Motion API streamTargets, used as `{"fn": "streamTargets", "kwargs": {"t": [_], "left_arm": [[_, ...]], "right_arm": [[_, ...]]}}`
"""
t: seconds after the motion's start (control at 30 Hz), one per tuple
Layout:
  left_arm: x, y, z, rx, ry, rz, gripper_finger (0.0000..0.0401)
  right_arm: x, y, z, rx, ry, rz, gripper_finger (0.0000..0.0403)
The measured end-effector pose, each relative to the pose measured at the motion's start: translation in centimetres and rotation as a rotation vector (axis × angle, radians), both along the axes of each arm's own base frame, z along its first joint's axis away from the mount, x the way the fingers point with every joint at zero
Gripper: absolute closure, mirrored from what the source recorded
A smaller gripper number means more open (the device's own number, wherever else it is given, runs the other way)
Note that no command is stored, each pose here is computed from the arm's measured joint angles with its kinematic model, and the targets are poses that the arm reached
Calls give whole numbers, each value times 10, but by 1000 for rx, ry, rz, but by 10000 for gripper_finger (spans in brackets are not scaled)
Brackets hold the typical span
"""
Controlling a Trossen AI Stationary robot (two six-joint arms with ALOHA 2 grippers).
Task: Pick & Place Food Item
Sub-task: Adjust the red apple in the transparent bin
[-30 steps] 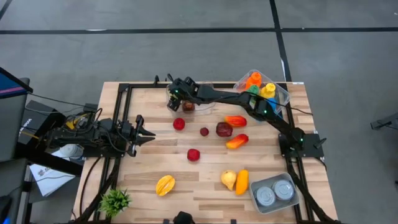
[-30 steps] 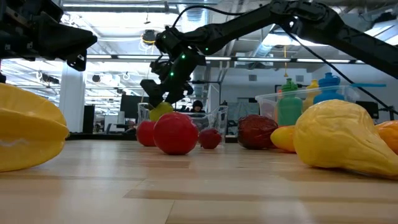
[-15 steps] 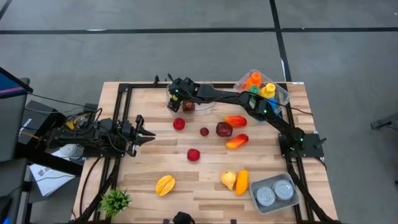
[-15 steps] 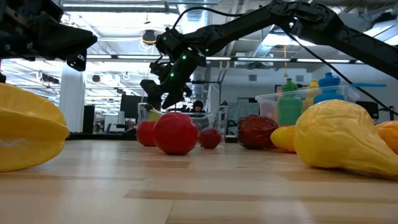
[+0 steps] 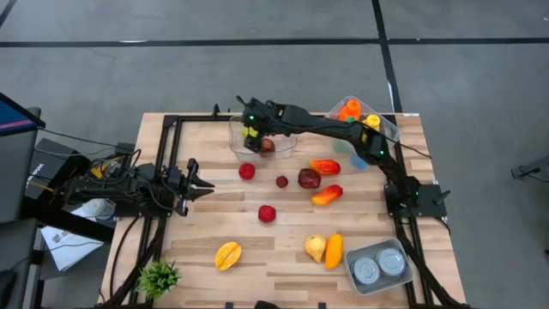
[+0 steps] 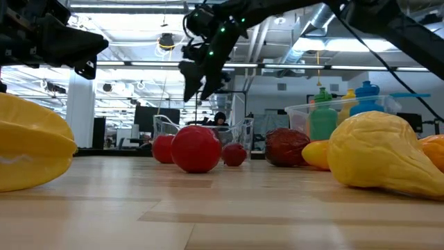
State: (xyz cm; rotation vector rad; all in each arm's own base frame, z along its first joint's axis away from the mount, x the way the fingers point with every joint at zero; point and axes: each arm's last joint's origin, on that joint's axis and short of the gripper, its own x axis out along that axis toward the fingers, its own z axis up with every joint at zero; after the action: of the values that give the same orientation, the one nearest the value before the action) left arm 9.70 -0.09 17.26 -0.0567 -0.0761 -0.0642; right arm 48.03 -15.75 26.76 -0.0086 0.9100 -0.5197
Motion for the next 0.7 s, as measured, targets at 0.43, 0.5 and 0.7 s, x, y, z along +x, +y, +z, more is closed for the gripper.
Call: {"fn": "streamTargets", "kwargs": {"t": [0.43, 0.5, 0.7], "left_arm": [[0, 0, 0, 0, 0, 0, 348], [0, 0, 0, 0, 0, 0, 348], [0, 0, 0, 0, 0, 0, 348]], "right_arm": [[-15, 6, -30, 144, 218, 47, 113], [-18, 1, -32, 149, 227, 36, 128], [-20, -10, -32, 199, 189, 48, 134]]}}
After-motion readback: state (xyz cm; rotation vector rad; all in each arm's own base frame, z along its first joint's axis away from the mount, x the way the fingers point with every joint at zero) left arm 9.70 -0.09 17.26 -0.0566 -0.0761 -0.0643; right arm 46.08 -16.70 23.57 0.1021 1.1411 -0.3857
